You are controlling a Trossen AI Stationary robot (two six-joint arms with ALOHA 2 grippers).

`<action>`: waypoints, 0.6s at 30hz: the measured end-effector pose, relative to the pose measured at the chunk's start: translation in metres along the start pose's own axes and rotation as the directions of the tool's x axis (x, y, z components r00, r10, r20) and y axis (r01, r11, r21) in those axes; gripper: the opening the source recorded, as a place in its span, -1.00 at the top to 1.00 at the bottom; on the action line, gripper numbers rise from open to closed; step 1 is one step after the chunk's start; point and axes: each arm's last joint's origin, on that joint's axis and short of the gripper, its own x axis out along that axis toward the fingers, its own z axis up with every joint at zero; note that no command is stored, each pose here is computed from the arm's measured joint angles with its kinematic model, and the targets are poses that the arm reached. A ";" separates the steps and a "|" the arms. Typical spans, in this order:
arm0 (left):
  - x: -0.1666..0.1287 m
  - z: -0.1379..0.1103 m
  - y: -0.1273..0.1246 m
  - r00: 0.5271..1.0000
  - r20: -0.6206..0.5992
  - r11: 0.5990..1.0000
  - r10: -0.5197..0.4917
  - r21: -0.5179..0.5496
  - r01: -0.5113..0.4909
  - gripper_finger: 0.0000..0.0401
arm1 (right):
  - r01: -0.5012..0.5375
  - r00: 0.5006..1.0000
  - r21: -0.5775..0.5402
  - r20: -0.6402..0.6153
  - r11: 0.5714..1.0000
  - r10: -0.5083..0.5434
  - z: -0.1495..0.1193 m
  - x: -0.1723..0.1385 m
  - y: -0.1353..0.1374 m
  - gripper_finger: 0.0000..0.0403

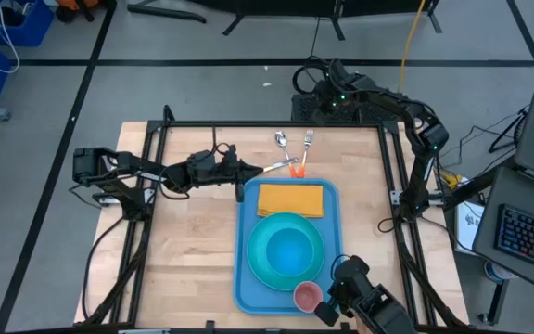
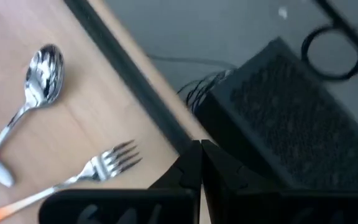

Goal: Set up tray
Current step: Put the orange fork on the yellow napkin on the blue serving tray

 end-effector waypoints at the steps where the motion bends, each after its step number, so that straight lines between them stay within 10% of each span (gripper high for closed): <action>1: 0.000 0.000 0.000 1.000 -0.001 1.000 -0.002 0.000 0.002 0.97 | -0.005 1.000 0.010 -0.014 1.000 0.006 -0.001 0.000 0.001 1.00; 18: 0.000 -0.001 -0.006 1.000 -0.004 1.000 -0.022 0.018 0.022 0.90 | -0.164 0.902 -0.185 -0.426 0.969 0.071 -0.041 0.023 0.007 1.00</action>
